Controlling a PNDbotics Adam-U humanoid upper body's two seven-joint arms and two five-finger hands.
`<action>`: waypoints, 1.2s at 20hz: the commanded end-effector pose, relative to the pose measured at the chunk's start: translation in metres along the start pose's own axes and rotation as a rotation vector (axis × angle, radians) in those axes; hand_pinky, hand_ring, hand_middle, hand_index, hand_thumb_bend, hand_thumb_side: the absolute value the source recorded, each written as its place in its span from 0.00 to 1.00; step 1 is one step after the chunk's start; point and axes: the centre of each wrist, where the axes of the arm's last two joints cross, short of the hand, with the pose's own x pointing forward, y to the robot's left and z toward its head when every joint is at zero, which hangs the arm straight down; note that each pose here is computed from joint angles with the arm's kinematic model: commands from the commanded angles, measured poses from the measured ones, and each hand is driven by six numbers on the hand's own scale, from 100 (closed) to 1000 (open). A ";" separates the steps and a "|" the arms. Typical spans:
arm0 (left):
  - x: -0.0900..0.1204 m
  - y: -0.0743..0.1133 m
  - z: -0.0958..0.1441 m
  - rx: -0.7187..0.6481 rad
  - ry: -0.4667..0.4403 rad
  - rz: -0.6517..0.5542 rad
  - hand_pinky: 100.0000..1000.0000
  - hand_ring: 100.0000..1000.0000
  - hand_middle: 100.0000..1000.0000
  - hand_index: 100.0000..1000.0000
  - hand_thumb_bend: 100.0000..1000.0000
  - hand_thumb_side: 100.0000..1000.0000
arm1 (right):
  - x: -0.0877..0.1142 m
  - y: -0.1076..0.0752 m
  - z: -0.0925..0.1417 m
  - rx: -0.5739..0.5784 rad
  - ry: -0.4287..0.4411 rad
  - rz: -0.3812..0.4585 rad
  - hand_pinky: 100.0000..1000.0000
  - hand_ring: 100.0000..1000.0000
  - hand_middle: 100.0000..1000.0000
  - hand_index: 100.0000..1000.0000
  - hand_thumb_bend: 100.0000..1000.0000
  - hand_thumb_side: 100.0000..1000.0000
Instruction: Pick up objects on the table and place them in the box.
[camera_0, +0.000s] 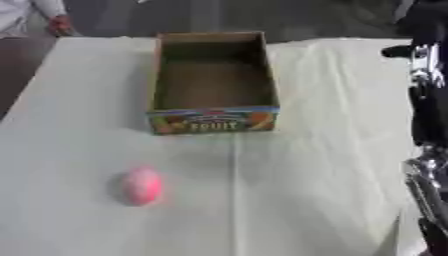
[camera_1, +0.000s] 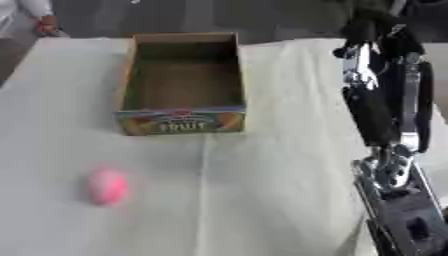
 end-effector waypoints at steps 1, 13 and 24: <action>0.009 0.013 -0.017 -0.079 -0.043 -0.094 0.55 0.61 0.67 0.83 0.09 0.71 | 0.006 -0.004 -0.004 0.002 -0.028 0.012 0.53 0.75 0.51 0.71 0.00 0.55; 0.043 0.018 -0.083 -0.829 -0.190 -0.938 0.63 0.68 0.72 0.85 0.00 0.64 | 0.005 -0.002 -0.002 0.020 -0.012 0.012 0.53 0.75 0.51 0.71 0.00 0.55; 0.048 0.003 -0.088 -1.258 -0.170 -1.015 0.65 0.71 0.73 0.86 0.20 0.75 | 0.006 0.000 -0.003 0.040 -0.009 0.005 0.53 0.75 0.50 0.71 0.00 0.55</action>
